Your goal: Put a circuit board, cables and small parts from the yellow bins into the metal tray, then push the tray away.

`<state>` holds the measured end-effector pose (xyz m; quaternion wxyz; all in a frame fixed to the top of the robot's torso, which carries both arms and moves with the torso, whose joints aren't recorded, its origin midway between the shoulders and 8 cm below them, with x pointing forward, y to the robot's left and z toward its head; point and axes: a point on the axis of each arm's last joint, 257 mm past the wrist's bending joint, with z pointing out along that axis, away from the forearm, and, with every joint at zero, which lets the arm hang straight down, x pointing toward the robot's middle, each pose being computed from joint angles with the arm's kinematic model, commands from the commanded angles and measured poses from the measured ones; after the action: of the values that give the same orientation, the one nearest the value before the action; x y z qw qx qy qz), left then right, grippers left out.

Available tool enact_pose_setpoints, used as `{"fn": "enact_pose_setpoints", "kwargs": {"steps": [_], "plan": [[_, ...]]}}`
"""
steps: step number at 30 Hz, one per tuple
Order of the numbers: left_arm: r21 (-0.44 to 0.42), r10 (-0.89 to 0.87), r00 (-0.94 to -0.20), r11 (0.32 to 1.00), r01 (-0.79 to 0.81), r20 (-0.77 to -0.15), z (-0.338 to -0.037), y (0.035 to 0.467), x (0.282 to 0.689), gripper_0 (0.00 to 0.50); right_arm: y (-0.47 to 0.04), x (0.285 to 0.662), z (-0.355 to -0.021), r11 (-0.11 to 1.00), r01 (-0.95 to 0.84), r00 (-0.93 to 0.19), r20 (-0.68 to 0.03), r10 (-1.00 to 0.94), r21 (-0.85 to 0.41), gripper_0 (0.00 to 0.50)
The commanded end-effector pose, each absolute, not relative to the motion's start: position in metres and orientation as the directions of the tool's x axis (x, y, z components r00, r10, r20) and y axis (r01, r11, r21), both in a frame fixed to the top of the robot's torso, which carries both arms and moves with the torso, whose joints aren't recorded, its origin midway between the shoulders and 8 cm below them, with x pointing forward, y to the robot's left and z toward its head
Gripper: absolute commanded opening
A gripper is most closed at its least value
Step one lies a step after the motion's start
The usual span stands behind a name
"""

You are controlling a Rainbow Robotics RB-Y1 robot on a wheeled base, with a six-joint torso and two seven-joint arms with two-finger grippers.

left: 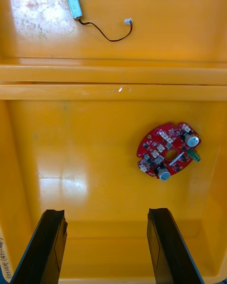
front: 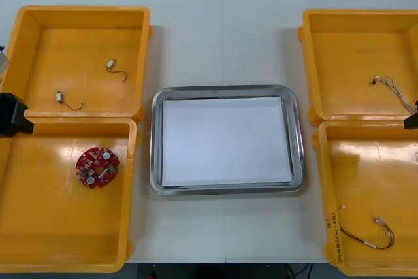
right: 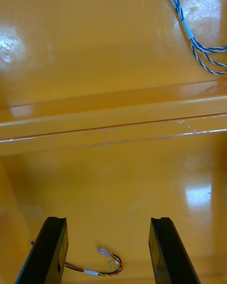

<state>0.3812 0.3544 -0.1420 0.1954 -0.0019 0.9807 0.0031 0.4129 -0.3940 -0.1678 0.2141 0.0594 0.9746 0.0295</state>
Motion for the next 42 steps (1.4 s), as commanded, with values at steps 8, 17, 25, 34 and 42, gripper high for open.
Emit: {"fn": "enact_pose_setpoints", "kwargs": {"steps": [8, 17, 25, 34, 42], "plan": [[0.075, 0.072, -0.911, 0.996, 0.046, -0.405, -0.1269, 0.3697, 0.3785, 0.5, -0.4152, 0.4099, -0.1536, 0.994, 0.102, -0.894, -0.435, 0.11, 0.042, 0.5], [0.075, 0.072, -0.911, 0.996, 0.046, -0.405, -0.1269, 0.3697, 0.3785, 0.5, -0.4152, 0.4099, -0.1536, 0.994, 0.102, -0.894, -0.435, 0.11, 0.042, 0.5], [0.075, 0.072, -0.911, 0.996, 0.046, -0.405, -0.1269, 0.3697, 0.3785, 0.5, -0.4152, 0.4099, -0.1536, 0.994, 0.102, -0.894, -0.435, 0.11, 0.042, 0.5], [0.075, 0.072, -0.911, 0.996, 0.046, -0.405, -0.1269, 0.3697, 0.3785, 0.5, -0.4152, 0.4099, -0.1536, 0.994, 0.102, -0.894, -0.435, 0.11, 0.042, 0.5], [0.075, 0.072, -0.911, 0.996, 0.046, -0.405, -0.1269, 0.3697, 0.3785, 0.5, -0.4152, 0.4099, -0.1536, 0.994, 0.102, -0.894, -0.435, 0.11, 0.042, 0.5]]}}
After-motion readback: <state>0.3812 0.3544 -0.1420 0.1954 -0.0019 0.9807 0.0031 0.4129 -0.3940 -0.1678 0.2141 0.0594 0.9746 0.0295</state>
